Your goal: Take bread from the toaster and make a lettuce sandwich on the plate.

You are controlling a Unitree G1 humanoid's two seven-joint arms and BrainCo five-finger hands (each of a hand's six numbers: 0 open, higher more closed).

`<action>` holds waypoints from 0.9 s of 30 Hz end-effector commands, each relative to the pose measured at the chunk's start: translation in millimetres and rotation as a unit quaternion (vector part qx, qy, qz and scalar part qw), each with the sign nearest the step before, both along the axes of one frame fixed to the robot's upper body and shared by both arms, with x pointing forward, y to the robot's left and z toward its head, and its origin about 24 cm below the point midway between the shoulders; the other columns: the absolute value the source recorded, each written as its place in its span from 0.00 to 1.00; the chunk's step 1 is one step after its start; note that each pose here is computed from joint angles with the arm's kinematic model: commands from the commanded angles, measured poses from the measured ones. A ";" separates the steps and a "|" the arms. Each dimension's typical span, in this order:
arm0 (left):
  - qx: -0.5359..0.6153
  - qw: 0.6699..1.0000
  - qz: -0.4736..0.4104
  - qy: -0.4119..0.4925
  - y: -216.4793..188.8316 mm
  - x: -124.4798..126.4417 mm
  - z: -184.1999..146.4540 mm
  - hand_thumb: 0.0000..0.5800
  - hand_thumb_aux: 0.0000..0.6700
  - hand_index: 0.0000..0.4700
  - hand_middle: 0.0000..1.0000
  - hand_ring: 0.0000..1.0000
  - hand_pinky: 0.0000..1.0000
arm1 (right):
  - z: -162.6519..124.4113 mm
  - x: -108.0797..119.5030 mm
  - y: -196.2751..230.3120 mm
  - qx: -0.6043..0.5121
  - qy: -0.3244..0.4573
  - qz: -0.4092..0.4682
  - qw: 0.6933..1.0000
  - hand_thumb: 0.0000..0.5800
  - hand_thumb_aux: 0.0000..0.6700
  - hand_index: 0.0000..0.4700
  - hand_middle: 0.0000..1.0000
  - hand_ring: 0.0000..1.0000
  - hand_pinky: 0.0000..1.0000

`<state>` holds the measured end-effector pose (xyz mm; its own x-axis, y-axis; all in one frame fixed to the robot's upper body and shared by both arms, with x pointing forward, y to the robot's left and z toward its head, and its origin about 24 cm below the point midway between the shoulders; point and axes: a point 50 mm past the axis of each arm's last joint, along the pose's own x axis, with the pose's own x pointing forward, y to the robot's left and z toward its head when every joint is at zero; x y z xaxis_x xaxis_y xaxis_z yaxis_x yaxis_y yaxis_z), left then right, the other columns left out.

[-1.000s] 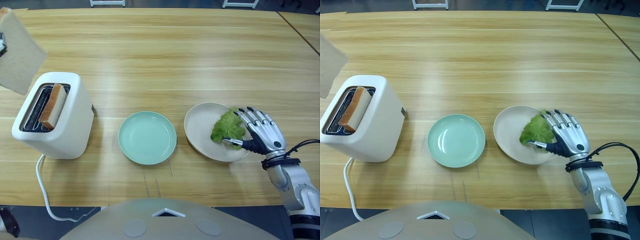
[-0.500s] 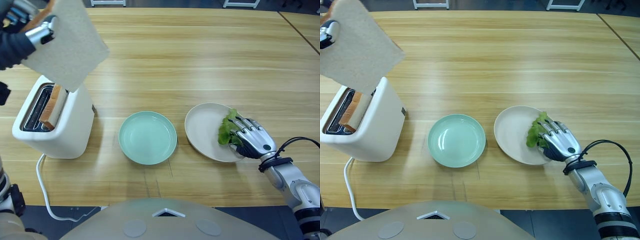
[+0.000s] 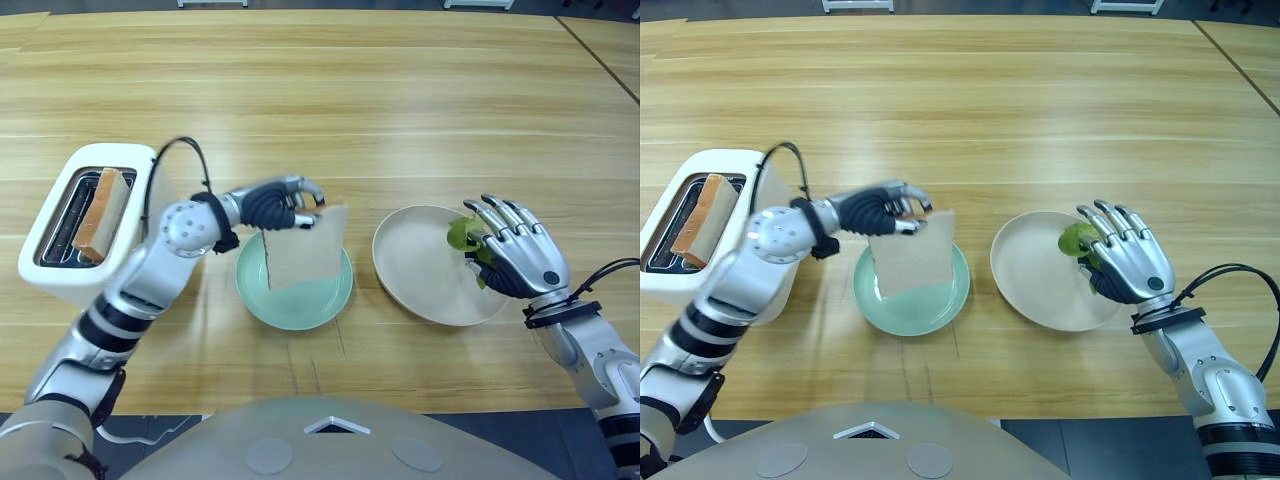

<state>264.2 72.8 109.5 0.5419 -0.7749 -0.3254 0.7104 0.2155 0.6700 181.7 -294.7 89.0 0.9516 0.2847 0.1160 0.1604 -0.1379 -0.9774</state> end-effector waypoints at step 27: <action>0.275 0.887 0.056 -0.367 33.3 16.2 57.0 0.00 0.00 0.00 0.00 0.00 0.00 | 7.5 30.4 117.5 0.098 -0.009 0.178 0.979 1.00 1.00 1.00 0.00 0.00 0.00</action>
<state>285.9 82.6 132.6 0.7490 -0.6210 -0.2309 0.0841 -0.2565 0.9629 205.9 -189.4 108.0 0.7998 0.5460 0.2493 0.2099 0.1347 -0.9684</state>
